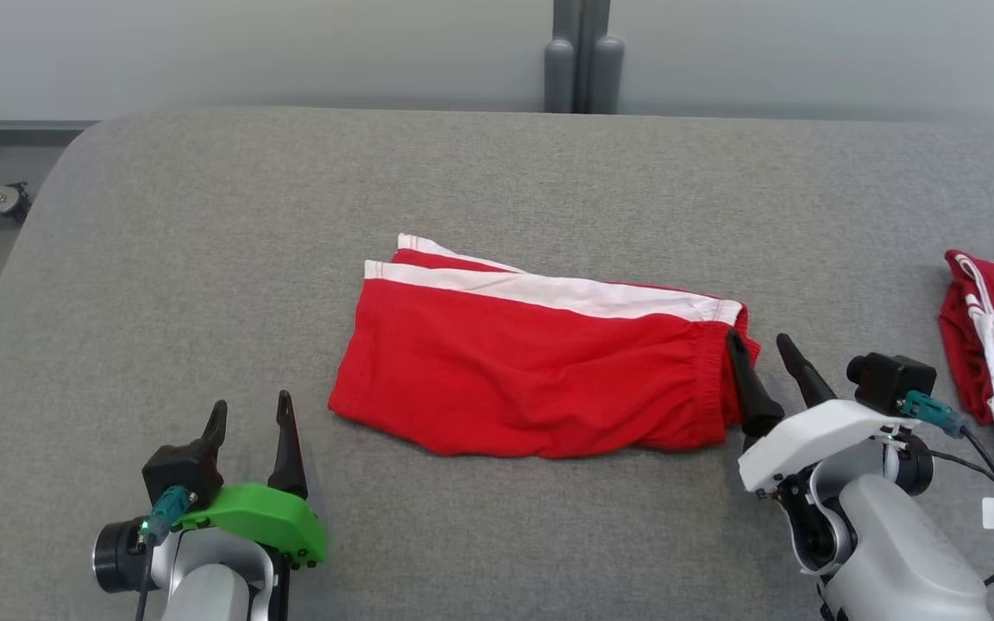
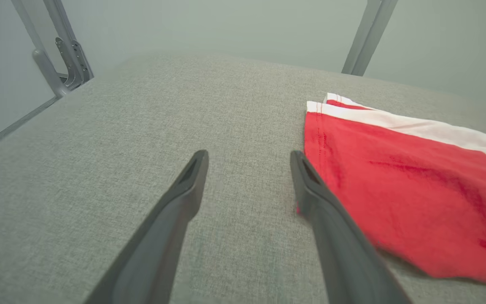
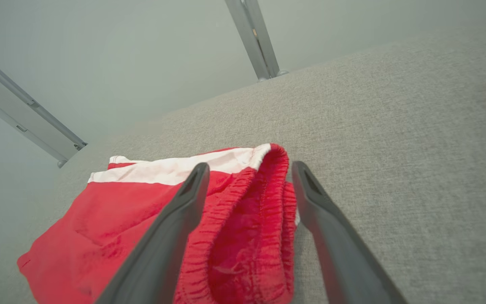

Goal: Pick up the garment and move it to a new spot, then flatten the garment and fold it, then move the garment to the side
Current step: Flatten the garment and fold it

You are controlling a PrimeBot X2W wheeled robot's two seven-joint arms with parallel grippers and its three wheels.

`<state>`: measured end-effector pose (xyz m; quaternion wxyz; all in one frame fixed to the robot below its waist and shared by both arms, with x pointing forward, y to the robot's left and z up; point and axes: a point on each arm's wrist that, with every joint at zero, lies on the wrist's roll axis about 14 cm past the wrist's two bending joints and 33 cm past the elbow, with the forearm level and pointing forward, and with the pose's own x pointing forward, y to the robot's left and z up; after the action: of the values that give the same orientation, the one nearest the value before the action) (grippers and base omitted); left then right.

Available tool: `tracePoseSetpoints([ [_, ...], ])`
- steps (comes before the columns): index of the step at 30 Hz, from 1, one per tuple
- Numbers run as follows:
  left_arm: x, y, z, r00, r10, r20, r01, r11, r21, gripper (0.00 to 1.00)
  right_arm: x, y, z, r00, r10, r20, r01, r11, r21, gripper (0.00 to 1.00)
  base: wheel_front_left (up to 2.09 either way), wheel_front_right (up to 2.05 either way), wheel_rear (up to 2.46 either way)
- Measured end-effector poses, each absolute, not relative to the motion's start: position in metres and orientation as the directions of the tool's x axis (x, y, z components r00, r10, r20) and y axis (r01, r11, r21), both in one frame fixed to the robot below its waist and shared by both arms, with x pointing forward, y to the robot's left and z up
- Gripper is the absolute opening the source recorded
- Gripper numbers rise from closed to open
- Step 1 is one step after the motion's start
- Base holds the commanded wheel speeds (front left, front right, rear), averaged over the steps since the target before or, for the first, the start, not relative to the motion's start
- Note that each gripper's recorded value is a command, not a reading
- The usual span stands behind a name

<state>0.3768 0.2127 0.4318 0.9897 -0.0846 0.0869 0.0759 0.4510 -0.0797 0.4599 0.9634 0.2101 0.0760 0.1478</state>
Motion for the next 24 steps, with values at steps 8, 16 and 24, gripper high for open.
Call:
tracePoseSetpoints([
  [8, 0.358, 0.242, 0.429, 0.955, 0.224, -0.196, -0.254, 0.956, -0.146, 1.0, 0.456, -0.068, 0.418, 0.923, 0.316, -0.218, -0.214, 0.894, 0.393, 1.0, 0.0, 0.0, 0.0],
  [16, 0.356, 0.245, 0.423, 0.947, 0.24, -0.215, -0.275, 0.95, -0.148, 1.0, 0.449, -0.079, 0.39, 0.917, 0.265, -0.298, -0.131, 0.905, 0.404, 1.0, 0.0, 0.0, 0.0],
  [24, 0.358, 0.238, 0.42, 0.95, 0.219, -0.225, -0.257, 0.953, -0.159, 1.0, 0.439, -0.055, 0.384, 0.891, 0.326, -0.315, -0.164, 0.879, 0.447, 0.0, 0.0, 0.0, 0.0],
])
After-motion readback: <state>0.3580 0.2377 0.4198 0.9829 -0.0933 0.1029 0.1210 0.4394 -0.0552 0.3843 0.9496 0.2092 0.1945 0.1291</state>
